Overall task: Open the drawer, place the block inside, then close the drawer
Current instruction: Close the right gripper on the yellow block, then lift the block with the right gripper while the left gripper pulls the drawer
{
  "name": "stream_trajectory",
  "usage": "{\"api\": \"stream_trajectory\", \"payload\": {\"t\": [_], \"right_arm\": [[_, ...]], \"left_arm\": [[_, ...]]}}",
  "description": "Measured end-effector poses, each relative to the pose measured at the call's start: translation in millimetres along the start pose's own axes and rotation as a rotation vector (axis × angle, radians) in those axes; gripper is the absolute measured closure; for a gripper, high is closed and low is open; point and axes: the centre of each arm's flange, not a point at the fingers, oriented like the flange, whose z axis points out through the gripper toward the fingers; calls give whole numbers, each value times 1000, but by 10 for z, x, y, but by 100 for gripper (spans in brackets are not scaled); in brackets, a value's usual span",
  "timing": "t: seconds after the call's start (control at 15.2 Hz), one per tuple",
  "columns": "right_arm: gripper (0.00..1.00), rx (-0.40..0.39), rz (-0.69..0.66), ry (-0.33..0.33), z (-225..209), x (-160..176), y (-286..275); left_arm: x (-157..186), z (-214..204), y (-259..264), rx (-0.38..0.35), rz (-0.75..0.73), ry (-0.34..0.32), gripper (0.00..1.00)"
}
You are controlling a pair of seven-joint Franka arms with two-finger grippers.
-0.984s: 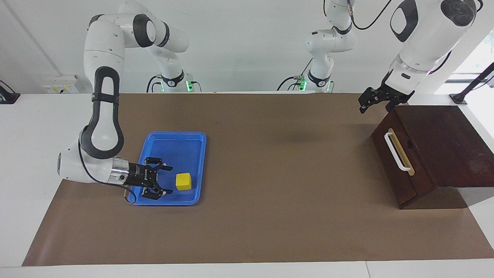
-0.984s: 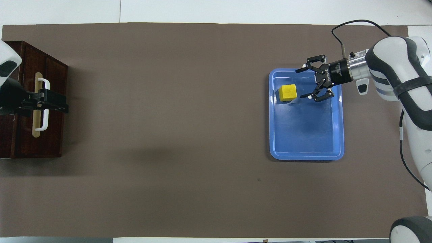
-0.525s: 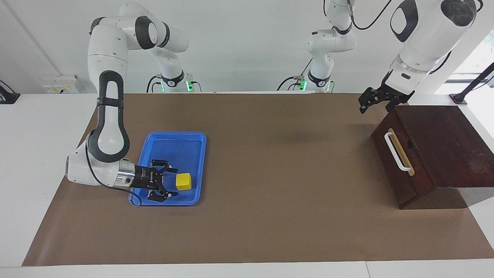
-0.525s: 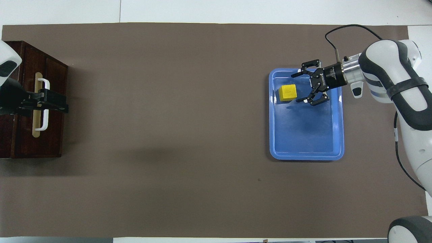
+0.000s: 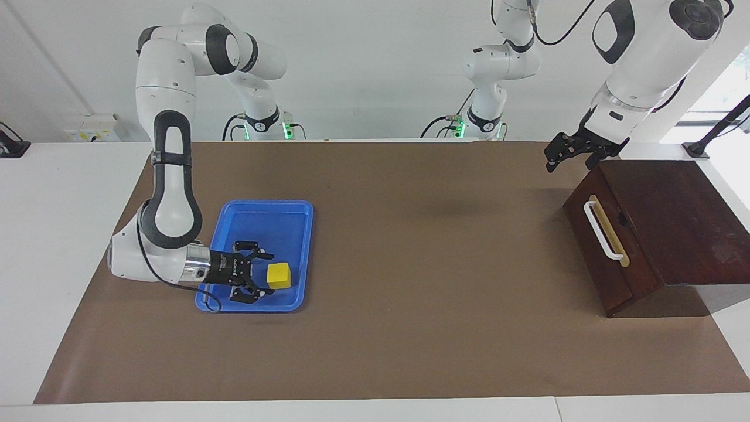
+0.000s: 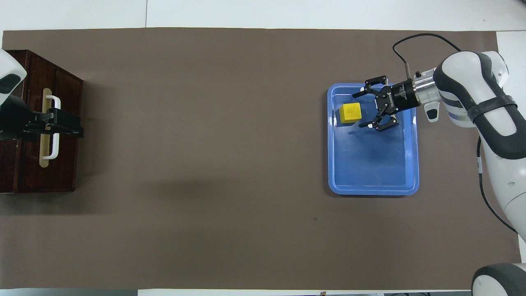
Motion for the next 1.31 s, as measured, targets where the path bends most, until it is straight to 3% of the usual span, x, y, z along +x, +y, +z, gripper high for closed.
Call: {"api": "stream_trajectory", "payload": {"t": [0.2,0.26,0.46,0.72,0.98,1.11,1.31], "right_arm": [[5,2,-4,2,-11,-28,13],[11,3,-5,3,-19,-39,17],[44,9,-7,7,-25,-41,31],[45,31,-34,30,-6,-99,43],[45,56,-32,47,-47,-362,-20],[45,69,-29,53,-97,-714,-83],[45,86,-21,61,-113,-1504,-134]], "left_arm": [[-1,0,11,0,2,0,0],[-3,1,24,0,5,0,0],[-18,-8,54,1,11,-2,0],[-59,-54,54,6,12,5,0],[136,179,-59,102,23,130,0],[240,472,-113,200,62,150,0],[450,990,-116,329,151,151,0]]}}
